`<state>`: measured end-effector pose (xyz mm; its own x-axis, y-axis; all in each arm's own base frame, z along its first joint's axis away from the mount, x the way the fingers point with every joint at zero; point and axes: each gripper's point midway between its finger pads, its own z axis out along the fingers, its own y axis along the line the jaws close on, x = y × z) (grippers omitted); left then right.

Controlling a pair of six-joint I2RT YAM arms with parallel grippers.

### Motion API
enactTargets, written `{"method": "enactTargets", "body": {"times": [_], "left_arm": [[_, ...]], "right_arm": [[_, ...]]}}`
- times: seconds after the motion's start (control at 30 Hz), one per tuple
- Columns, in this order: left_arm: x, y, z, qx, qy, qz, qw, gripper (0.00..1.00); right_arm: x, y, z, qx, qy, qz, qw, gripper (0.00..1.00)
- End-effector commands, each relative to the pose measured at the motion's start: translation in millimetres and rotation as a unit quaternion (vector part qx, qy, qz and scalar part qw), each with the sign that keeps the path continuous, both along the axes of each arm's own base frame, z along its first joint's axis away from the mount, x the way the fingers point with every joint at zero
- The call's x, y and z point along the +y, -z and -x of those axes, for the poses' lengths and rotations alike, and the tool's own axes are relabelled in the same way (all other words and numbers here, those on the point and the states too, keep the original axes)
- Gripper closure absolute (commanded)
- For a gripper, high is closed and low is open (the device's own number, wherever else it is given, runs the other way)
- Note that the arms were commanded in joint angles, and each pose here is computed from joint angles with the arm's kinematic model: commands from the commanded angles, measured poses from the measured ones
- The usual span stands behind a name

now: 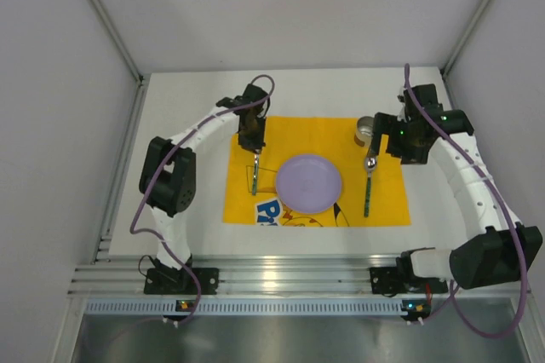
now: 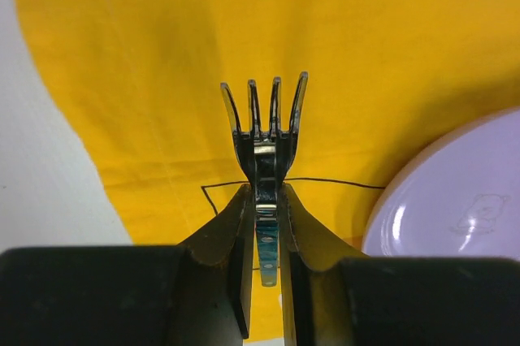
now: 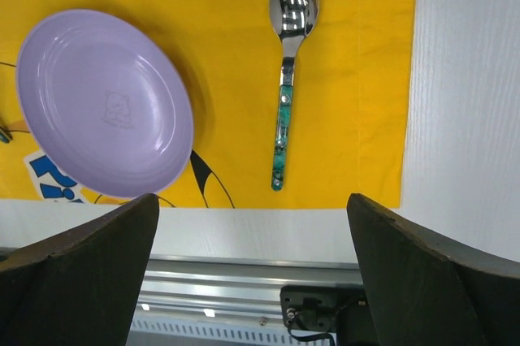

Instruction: Set the dinner table for one person

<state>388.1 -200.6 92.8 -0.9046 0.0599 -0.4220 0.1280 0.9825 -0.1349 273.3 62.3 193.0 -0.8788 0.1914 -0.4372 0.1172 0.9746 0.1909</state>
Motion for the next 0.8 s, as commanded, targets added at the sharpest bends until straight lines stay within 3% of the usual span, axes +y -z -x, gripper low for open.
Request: {"method": "enactTargets", "body": {"times": [0.0,0.17,0.27,0.3,0.37,0.47,0.6,0.63,0.67,0.7,0.73,0.77], "left_arm": [[4,24,3,0.030,0.010,-0.035,0.999,1.00],[12,43,13,0.045,-0.017,-0.053,0.997,0.99],[13,44,15,0.043,-0.035,-0.049,0.997,0.51],[13,44,16,0.044,-0.041,-0.046,0.997,0.25],[13,31,14,0.029,-0.051,-0.040,0.997,0.02],[27,6,6,-0.017,-0.082,-0.055,0.995,0.02],[66,-68,-5,-0.153,-0.146,-0.055,0.976,0.02],[90,-82,-6,-0.193,-0.179,-0.077,0.962,0.02],[94,-107,-21,-0.264,-0.204,-0.053,0.941,0.02],[110,-78,-5,-0.269,-0.183,-0.086,0.942,0.02],[115,-113,1,-0.347,-0.181,-0.054,0.919,0.02],[115,-87,8,-0.388,-0.159,-0.037,0.907,0.02]], "right_arm": [[-11,-18,14,-0.021,0.011,0.012,1.000,0.00],[-15,-20,28,-0.026,0.017,0.015,0.999,0.00],[-16,-18,34,-0.027,0.021,0.013,0.999,0.00],[-15,-17,36,-0.026,0.022,0.011,0.999,0.00],[-14,-17,37,-0.032,0.022,0.006,0.999,0.00],[-7,-26,33,-0.061,0.016,-0.016,0.998,0.00],[8,-58,27,-0.129,0.000,-0.055,0.990,0.00],[11,-75,27,-0.171,-0.005,-0.063,0.983,0.00],[12,-79,28,-0.187,-0.006,-0.068,0.980,0.00],[12,-84,29,-0.205,-0.003,-0.074,0.976,0.00],[9,-95,35,-0.239,0.003,-0.076,0.968,0.00],[7,-94,33,-0.260,0.012,-0.077,0.963,0.00]]}}
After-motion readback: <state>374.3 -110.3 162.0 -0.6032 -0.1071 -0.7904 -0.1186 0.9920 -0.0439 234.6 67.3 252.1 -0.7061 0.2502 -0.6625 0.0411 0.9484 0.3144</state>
